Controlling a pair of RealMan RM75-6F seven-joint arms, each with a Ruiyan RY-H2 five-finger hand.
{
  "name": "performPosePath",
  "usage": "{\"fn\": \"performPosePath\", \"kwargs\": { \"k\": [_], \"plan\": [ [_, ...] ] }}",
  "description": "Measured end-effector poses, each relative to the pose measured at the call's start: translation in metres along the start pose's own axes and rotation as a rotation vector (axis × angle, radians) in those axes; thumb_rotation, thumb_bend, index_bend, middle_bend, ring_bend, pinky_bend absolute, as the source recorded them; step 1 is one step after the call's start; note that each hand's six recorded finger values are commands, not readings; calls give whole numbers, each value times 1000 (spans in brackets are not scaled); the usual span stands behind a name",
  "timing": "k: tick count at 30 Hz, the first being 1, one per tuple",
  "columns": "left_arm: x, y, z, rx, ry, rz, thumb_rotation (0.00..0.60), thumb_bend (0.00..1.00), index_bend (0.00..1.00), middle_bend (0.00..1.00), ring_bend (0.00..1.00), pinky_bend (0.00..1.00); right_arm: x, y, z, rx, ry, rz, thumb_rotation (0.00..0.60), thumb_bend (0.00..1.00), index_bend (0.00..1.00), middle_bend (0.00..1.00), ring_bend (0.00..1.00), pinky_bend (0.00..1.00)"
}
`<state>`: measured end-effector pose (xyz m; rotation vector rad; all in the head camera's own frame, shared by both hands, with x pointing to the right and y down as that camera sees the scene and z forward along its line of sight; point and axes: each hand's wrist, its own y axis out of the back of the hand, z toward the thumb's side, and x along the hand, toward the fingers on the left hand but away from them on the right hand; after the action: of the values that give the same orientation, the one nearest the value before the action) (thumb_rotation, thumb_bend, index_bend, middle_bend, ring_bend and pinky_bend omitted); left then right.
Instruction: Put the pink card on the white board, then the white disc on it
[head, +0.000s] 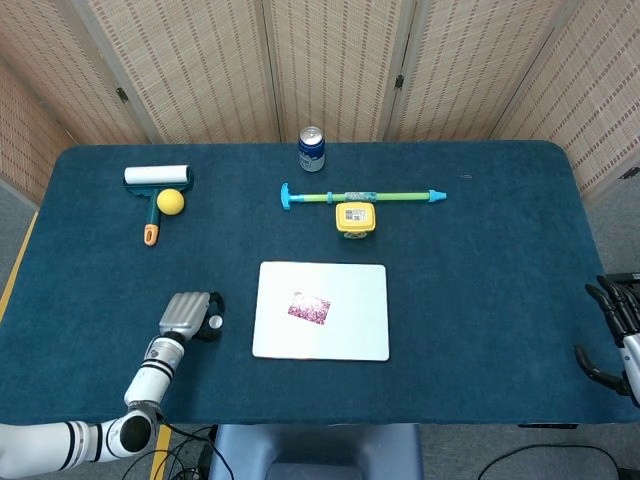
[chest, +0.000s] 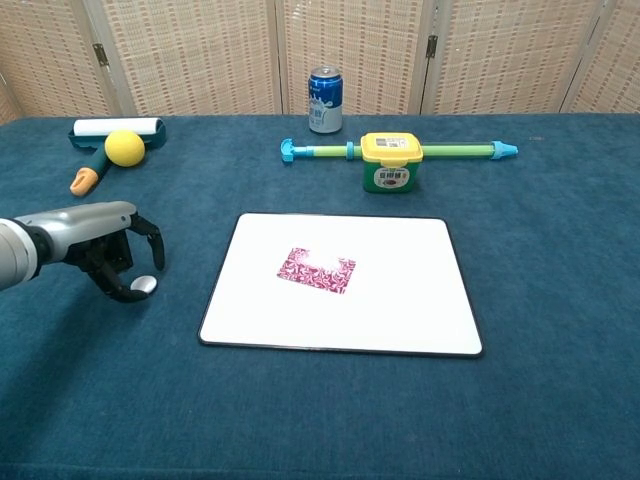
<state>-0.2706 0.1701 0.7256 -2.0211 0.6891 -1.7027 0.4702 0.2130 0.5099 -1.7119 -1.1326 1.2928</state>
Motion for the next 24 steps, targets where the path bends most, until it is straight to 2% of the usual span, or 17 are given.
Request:
{"fn": "performPosePath", "kwargs": {
  "k": [19, 24],
  "plan": [
    [4, -7, -5, -29, -13, 0, 600, 323, 463, 1000, 1000, 1000, 2, 0, 1, 10, -5, -9, 600, 323, 0, 0, 0, 0],
    [4, -6, -7, -33, -12, 7, 600, 323, 513, 1000, 1000, 1000, 1, 0, 1, 11, -6, -8, 600, 324, 0, 0, 0, 0]
  ]
}}
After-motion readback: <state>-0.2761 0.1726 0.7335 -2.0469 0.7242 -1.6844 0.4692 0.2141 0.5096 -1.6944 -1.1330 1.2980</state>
